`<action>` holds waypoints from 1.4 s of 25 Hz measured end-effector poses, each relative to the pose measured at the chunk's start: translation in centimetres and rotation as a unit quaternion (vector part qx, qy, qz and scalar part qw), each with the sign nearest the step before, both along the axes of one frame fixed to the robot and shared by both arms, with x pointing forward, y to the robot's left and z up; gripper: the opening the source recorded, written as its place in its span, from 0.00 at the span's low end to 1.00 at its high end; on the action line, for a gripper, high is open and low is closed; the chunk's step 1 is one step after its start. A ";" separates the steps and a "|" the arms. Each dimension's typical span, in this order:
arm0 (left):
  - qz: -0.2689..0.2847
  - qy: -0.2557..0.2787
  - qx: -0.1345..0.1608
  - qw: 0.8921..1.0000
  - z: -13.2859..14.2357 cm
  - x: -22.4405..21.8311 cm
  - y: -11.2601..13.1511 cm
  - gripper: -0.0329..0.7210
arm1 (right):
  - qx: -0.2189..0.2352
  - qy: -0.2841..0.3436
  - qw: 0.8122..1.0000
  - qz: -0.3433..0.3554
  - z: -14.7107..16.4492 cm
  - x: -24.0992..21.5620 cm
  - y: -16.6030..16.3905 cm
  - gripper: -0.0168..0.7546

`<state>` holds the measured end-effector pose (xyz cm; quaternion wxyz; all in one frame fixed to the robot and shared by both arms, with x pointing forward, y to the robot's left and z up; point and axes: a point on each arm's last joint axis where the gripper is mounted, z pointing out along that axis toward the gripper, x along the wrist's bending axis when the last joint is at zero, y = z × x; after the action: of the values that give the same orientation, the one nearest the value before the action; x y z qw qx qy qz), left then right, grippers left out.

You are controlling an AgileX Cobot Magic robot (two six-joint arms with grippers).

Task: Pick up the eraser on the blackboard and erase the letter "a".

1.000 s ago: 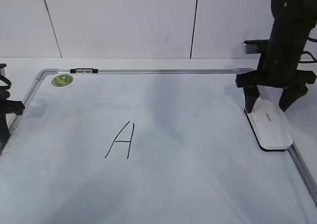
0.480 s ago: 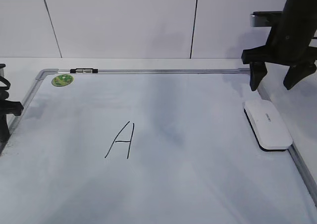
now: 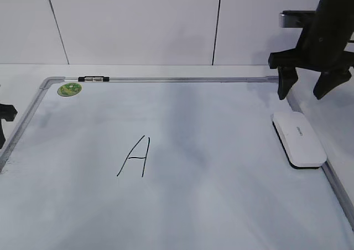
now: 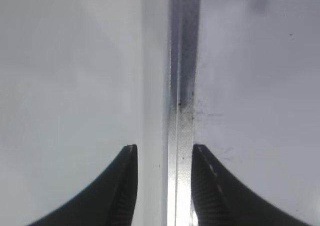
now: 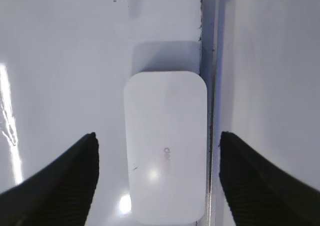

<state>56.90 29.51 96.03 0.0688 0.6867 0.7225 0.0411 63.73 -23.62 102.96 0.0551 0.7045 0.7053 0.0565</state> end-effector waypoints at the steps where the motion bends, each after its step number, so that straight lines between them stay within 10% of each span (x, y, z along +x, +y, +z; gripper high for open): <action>1: -0.001 -0.012 0.002 1.000 0.8 -0.2 0.0 0.41 | 0.003 -0.004 1.000 0.000 0.3 -0.1 0.0 0.80; 21: 0.000 -0.160 0.011 0.987 15.4 -10.4 0.3 0.41 | 0.077 -0.192 0.978 0.002 15.7 -9.5 -0.7 0.79; 35: -0.026 -0.263 -0.014 0.964 21.1 -20.9 -0.6 0.41 | 0.110 -0.250 0.959 0.073 19.0 -19.4 0.0 0.79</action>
<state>36.05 28.89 117.18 0.2665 0.6690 0.6617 0.2085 44.36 -23.57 121.93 0.1477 0.6164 0.7077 0.3120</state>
